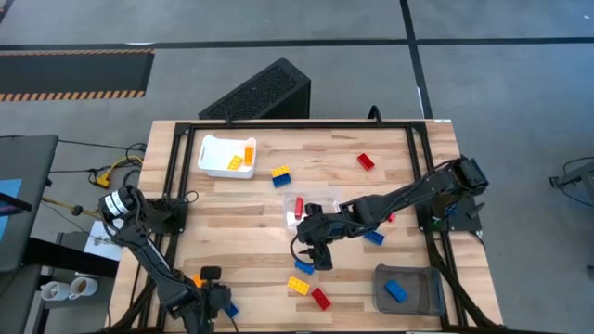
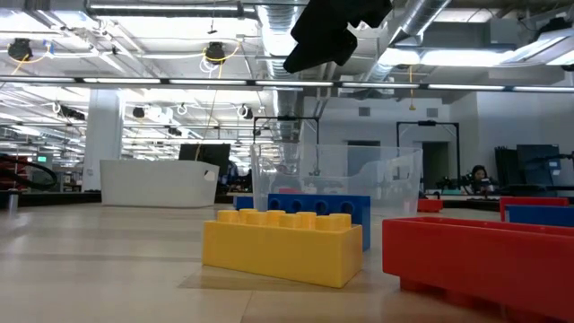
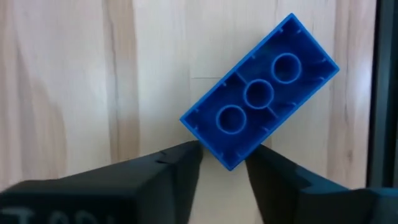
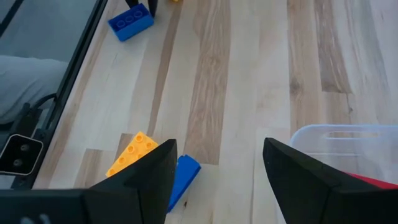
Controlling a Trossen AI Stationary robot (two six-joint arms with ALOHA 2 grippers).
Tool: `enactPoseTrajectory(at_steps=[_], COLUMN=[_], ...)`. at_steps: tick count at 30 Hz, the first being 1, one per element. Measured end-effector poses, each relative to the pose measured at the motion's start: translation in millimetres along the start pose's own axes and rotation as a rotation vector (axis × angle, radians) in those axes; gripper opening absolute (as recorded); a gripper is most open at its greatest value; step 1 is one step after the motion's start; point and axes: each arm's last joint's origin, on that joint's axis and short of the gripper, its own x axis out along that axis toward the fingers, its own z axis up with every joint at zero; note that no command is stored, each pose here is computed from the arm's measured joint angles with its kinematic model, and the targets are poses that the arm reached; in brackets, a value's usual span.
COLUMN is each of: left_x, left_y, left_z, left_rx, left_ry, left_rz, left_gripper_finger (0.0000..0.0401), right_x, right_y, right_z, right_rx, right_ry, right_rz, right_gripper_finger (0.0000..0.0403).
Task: Sort & place blocks by color
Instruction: Put the blue game piece into the black bin
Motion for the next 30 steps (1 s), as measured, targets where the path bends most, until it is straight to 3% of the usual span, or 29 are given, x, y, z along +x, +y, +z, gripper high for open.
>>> enactPoseTrajectory(at_steps=[7,13,25,30], left_x=[-11.7,-12.5,-9.8,-10.0], left_y=[4.7,5.4,11.8,10.2], left_z=[5.1,10.4,27.2,31.6], left_rx=[0.023,0.089,0.287,0.444], left_ry=[-0.038,-0.043,-0.074,-0.103], left_rz=[0.055,0.031,0.017,0.0], left_gripper_finger=[0.0224,0.027,0.0277,0.0277], right_x=[0.0,0.0,1.8,4.6], right_y=[0.0,0.1,-0.4,-1.3], right_z=[0.3,0.8,-2.6,-9.0], right_rx=[0.004,0.004,0.013,0.028], right_ry=[-0.003,-0.008,-0.001,0.02], right_rz=[0.0,0.001,0.0,-0.003], right_gripper_finger=[0.026,0.026,0.026,0.026])
